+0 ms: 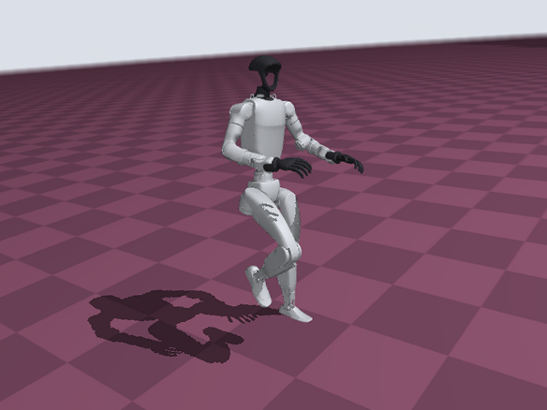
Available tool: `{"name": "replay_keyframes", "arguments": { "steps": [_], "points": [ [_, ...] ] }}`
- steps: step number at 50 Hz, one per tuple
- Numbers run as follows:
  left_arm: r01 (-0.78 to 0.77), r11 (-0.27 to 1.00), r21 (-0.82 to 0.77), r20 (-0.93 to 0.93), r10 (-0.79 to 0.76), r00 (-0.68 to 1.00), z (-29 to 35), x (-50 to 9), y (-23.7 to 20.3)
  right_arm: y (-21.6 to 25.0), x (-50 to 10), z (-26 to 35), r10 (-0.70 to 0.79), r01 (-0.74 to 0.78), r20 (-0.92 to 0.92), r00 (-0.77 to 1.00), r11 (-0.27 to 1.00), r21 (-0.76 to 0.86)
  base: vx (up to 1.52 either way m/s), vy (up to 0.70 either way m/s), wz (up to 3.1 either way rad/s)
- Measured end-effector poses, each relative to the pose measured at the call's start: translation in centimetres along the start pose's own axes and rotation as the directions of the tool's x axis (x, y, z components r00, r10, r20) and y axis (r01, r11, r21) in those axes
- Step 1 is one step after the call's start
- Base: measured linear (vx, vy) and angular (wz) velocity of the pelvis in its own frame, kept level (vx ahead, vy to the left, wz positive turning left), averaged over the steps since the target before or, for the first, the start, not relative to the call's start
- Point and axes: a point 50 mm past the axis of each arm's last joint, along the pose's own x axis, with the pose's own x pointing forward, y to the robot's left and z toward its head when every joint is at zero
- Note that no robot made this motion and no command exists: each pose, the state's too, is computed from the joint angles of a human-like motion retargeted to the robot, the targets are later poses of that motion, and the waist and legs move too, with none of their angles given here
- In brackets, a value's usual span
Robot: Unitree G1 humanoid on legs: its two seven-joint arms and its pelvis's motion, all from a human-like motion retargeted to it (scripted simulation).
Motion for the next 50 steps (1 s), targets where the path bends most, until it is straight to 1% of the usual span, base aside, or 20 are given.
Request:
{"name": "replay_keyframes", "arguments": {
  "steps": [3,5,7,9,10,12,15,18,20,24,25,27,30,32,35,37,42,45,48,50],
  "points": [
    [-0.054,0.999,-0.003,-0.064,0.054,0.996,-1.2,-0.7,0.1,-0.8,1.1,1.1,-0.04,0.052,0.098,0.994,0.991,-0.124,0.19,0.04,0.01],
    [-0.059,0.998,-0.01,-0.068,0.058,0.996,-1.1,-1.1,-0.5,0.3,1.6,1.4,0.012,0.021,0.142,0.99,0.972,-0.234,0.25,0.03,0.45],
    [-0.048,0.998,-0.027,-0.043,0.047,0.998,-0.8,-1.4,-1.0,2.5,1.8,1.6,0.122,-0.063,0.159,0.98,0.941,-0.332,0.27,0.01,0.61],
    [-0.03,0.999,-0.011,-0.035,0.03,0.999,-0.5,-1.2,-1.2,3.3,2.1,1.8,0.162,-0.092,0.169,0.972,0.929,-0.359,0.25,0.0,0.29],
    [-0.018,1.0,-0.021,-0.014,0.017,1.0,-0.2,-1.2,-1.4,3.6,2.1,1.9,0.171,-0.099,0.177,0.969,0.929,-0.356,0.27,0.01,0.5],
    [-0.005,1.0,-0.002,-0.025,0.005,1.0,-0.2,-1.0,-1.4,2.7,2.4,2.1,0.138,-0.076,0.185,0.973,0.949,-0.307,0.23,0.01,-0.03],
    [0.011,0.999,-0.038,0.004,-0.01,1.0,0.3,-1.2,-1.6,2.3,2.1,1.4,0.165,-0.122,0.148,0.975,0.957,-0.262,0.29,0.03,0.73],
    [0.047,0.998,-0.047,0.022,-0.046,0.999,0.7,-1.9,-2.7,3.7,0.9,0.4,0.211,-0.187,0.083,0.974,0.955,-0.231,0.28,0.0,0.26],
    [0.019,0.998,-0.062,0.05,-0.016,0.999,1.3,-1.2,-1.9,3.4,1.0,-0.7,0.207,-0.197,0.022,0.978,0.956,-0.218,0.31,0.02,1.1],
    [0.038,0.996,-0.077,0.059,-0.033,0.998,1.7,-1.1,-2.0,3.5,0.2,-2.1,0.223,-0.23,-0.06,0.973,0.958,-0.171,0.32,-0.1,0.36],
    [0.054,0.995,-0.087,0.07,-0.047,0.996,1.8,-1.3,-2.3,3.6,-0.4,-2.4,0.223,-0.232,-0.079,0.972,0.96,-0.154,0.5,-0.13,1.3],
    [0.037,0.992,-0.123,0.099,-0.025,0.995,1.7,-2.2,-2.0,3.4,-1.5,-2.8,0.161,-0.172,-0.094,0.982,0.977,-0.123,0.58,-0.16,1.18],
    [0.002,0.992,-0.129,0.1,0.011,0.995,1.2,-2.6,-1.4,2.9,-1.6,-3.1,0.146,-0.155,-0.096,0.985,0.983,-0.101,0.47,-0.23,-0.45],
    [-0.047,0.984,-0.173,0.078,0.061,0.995,0.8,-2.6,-1.0,3.3,-1.1,-2.7,0.227,-0.23,-0.052,0.972,0.972,-0.056,0.36,-0.23,-1.64],
    [-0.04,0.972,-0.233,-0.013,0.038,0.999,-0.6,-3.3,-1.5,3.5,-0.6,-3.1,0.247,-0.253,-0.077,0.966,0.964,-0.084,0.29,-0.2,-1.66],
    [-0.033,0.98,-0.198,-0.024,0.029,0.999,-1.2,-3.9,-0.9,2.2,0.0,-3.5,0.153,-0.167,-0.114,0.982,0.979,-0.119,0.24,-0.19,-1.06],
    [-0.129,0.982,-0.136,0.11,0.144,0.983,0.9,-2.6,2.0,1.1,0.6,-3.2,0.095,-0.103,-0.116,0.989,0.992,-0.068,0.21,-0.16,-0.31],
    [-0.107,0.986,-0.127,0.168,0.128,0.977,1.9,-1.6,2.9,1.2,0.1,-3.9,0.123,-0.134,-0.144,0.982,0.988,-0.075,0.16,-0.11,-0.2],
    [-0.086,0.99,-0.114,0.205,0.108,0.973,3.1,-1.0,2.3,1.7,-0.3,-4.4,0.191,-0.204,-0.17,0.967,0.977,-0.064,0.17,-0.02,0.04],
    [-0.089,0.99,-0.105,0.224,0.111,0.968,3.6,-0.8,1.8,2.0,-0.5,-4.4,0.206,-0.218,-0.178,0.962,0.975,-0.051,0.15,0.0,0.0]
  ]
}}
